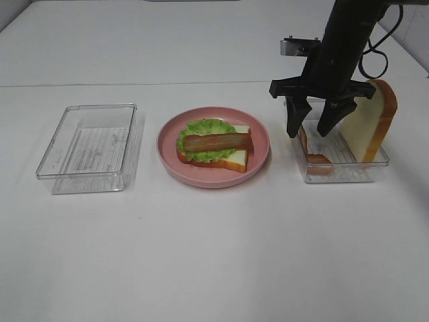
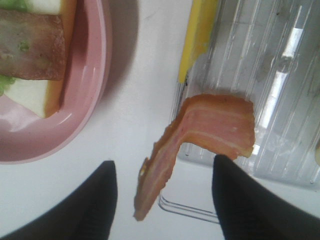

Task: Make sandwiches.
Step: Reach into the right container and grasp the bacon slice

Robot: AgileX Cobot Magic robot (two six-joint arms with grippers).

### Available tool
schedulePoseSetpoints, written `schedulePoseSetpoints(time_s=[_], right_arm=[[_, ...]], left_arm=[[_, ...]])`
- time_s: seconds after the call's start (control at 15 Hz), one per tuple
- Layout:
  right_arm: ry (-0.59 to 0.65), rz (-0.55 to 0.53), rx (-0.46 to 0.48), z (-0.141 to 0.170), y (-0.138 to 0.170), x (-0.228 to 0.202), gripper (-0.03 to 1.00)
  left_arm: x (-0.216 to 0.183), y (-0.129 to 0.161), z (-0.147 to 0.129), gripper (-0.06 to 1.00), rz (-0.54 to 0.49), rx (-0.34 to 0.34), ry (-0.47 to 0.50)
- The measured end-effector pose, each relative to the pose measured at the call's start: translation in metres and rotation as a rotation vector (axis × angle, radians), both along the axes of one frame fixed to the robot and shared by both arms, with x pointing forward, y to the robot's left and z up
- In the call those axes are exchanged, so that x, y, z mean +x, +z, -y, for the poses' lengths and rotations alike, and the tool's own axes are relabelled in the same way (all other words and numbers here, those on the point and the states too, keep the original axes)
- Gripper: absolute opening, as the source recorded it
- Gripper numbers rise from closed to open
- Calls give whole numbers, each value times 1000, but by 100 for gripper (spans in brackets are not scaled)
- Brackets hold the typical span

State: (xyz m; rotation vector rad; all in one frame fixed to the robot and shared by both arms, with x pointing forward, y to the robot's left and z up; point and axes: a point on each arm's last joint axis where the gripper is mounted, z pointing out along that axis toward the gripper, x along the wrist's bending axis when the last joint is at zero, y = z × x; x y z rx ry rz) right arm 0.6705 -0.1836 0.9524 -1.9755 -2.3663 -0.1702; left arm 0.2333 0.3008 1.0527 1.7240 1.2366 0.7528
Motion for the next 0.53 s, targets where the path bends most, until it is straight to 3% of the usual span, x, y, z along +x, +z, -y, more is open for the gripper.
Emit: schedulePoseSetpoints(time_s=[0.07, 0.53], right_arm=[[-1, 0, 0, 0, 0, 0, 49], [-4, 20, 5, 0, 0, 2, 45]], left_arm=[[0, 0, 0, 78, 0, 0, 0], [0, 0, 0, 78, 0, 0, 0]])
